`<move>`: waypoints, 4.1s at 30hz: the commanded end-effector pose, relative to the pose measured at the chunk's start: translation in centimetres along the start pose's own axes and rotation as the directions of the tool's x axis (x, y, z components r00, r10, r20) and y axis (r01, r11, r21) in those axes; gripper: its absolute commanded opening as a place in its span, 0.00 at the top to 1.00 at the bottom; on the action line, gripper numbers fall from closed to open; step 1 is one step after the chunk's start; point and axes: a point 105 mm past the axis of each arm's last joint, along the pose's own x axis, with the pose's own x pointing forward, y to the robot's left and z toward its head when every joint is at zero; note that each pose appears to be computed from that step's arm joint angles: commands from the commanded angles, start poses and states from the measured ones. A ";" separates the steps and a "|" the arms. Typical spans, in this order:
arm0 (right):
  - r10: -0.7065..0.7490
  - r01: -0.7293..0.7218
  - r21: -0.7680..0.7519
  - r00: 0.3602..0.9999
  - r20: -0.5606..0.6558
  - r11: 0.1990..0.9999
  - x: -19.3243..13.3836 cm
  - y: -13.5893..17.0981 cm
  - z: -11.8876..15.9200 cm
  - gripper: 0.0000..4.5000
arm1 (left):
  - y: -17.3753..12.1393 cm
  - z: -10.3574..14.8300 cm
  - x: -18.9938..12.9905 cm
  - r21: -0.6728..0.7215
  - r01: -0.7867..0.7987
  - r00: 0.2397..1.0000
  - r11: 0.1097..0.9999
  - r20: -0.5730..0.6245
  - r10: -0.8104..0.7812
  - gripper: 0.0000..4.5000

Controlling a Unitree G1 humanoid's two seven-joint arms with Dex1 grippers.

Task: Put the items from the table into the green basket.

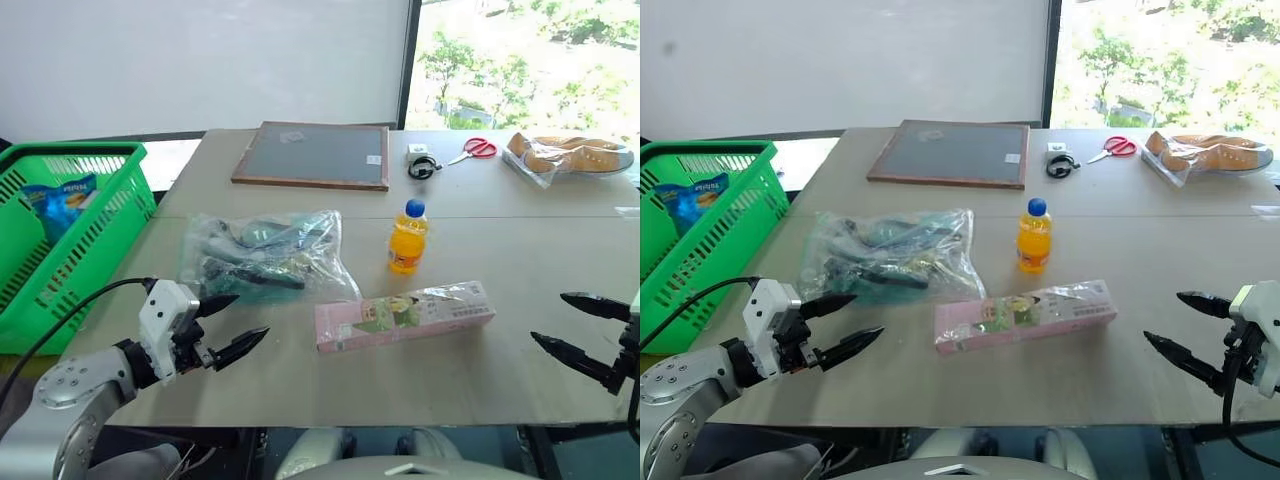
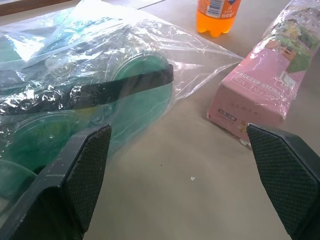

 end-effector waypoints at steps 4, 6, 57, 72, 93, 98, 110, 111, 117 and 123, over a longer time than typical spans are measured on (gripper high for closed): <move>0.138 -0.090 -0.197 0.959 0.249 0.976 3.2 3.4 6.6 0.01 | 0.4 3.3 1.1 0.059 -0.036 0.992 0.998 0.123 0.029 0.00; 0.212 -0.143 -0.237 0.930 0.299 0.961 3.7 4.7 8.0 0.01 | 0.8 4.2 1.4 0.057 -0.054 0.987 0.997 0.157 0.044 0.00; 0.280 -0.207 -0.249 0.909 0.308 0.946 4.7 7.7 6.4 0.00 | 19.1 11.5 11.0 0.633 -0.303 0.904 0.713 -0.047 0.425 0.71; 0.275 -0.209 -0.238 0.915 0.294 0.949 4.6 7.1 5.7 0.00 | 7.8 10.2 8.5 0.222 0.017 0.994 0.975 0.106 -0.042 0.42; 0.336 -0.303 -0.156 0.901 0.274 0.940 3.8 7.3 7.0 0.00 | 7.7 12.2 7.7 0.181 -0.054 0.996 0.982 0.081 0.040 0.42; 0.259 -0.225 -0.164 0.937 0.236 0.961 3.4 5.9 6.3 0.00 | 5.9 12.4 7.1 0.136 0.097 0.994 0.986 0.043 -0.104 0.42; 0.258 -0.219 -0.192 0.943 0.211 0.957 4.0 6.5 5.8 0.00 | -1.7 9.2 8.3 0.122 0.417 0.908 0.901 -0.108 -0.405 0.01; 0.259 -0.219 -0.194 0.943 0.209 0.956 4.0 6.5 5.8 0.00 | -2.0 8.9 8.4 0.152 0.400 0.914 0.904 -0.136 -0.382 0.01; 0.259 -0.221 -0.199 0.948 0.187 0.955 3.6 6.4 5.4 0.00 | -4.3 8.4 8.9 0.117 0.500 0.844 0.858 -0.287 -0.452 0.01; 0.254 -0.218 -0.204 0.951 0.173 0.954 3.4 6.3 5.2 0.00 | -5.9 8.9 10.3 0.115 0.533 0.820 0.838 -0.314 -0.478 0.01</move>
